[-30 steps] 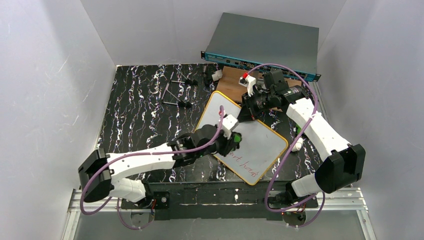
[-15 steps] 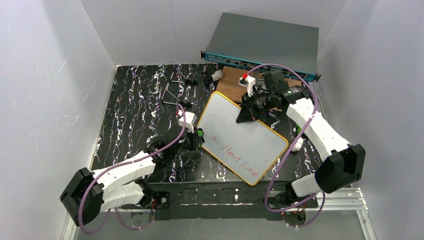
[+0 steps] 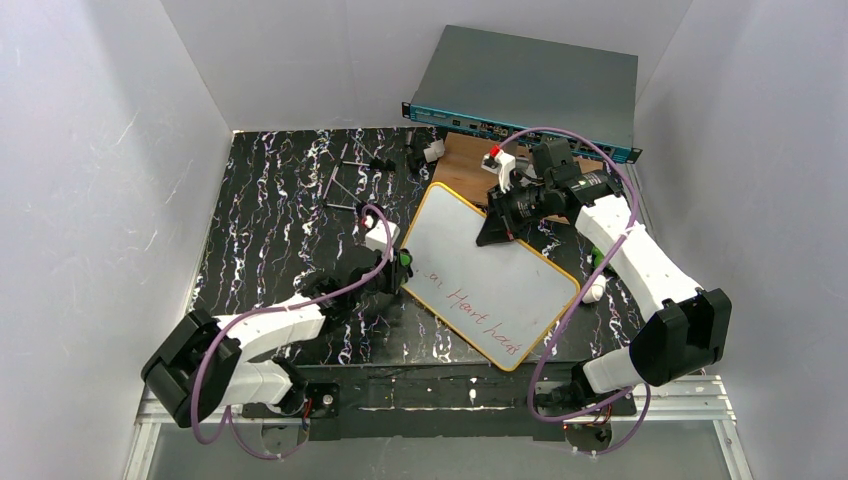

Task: Erase the whiteboard
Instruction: Erase the whiteboard at the center of the board.

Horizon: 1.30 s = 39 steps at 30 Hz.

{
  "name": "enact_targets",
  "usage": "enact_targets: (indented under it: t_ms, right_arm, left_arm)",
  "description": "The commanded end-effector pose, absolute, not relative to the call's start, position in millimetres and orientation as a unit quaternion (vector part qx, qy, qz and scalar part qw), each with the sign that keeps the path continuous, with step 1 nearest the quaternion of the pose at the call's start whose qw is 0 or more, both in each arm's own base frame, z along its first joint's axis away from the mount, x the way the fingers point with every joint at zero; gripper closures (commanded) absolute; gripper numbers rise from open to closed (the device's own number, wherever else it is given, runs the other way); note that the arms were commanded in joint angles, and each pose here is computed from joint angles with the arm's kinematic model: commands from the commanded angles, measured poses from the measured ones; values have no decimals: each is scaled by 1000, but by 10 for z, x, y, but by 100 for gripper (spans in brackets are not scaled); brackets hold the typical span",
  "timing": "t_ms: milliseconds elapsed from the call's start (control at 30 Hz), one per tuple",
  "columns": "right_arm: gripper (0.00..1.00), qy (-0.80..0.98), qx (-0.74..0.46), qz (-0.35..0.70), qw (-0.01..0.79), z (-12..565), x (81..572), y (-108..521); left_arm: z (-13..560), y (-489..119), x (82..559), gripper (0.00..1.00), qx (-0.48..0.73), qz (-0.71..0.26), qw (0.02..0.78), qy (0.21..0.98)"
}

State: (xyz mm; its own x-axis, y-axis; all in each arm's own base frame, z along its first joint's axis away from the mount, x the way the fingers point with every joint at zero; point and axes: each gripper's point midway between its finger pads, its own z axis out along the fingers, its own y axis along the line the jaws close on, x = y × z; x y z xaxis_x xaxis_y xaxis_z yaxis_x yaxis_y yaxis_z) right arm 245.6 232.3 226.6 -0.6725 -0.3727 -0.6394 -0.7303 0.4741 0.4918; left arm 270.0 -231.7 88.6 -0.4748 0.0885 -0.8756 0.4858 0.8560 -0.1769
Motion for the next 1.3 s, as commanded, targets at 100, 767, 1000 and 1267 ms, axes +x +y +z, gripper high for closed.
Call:
enact_targets:
  t_ms: [100, 767, 1000, 1267]
  right_arm:
    - [99, 780, -372, 431, 259, 2491, 2425, 2451]
    - [99, 770, -381, 443, 256, 2502, 2356, 2462]
    - [99, 768, -380, 449, 254, 2521, 2346, 2473]
    - [99, 764, -382, 451, 258, 2552, 2322, 2470]
  left_arm:
    - [909, -2354, 2662, 100, 186, -227, 499, 815]
    - [808, -2254, 2494, 100, 224, -230, 510, 798]
    - [684, -2406, 2491, 100, 270, -241, 492, 791]
    - [771, -2953, 2362, 100, 344, -285, 481, 755]
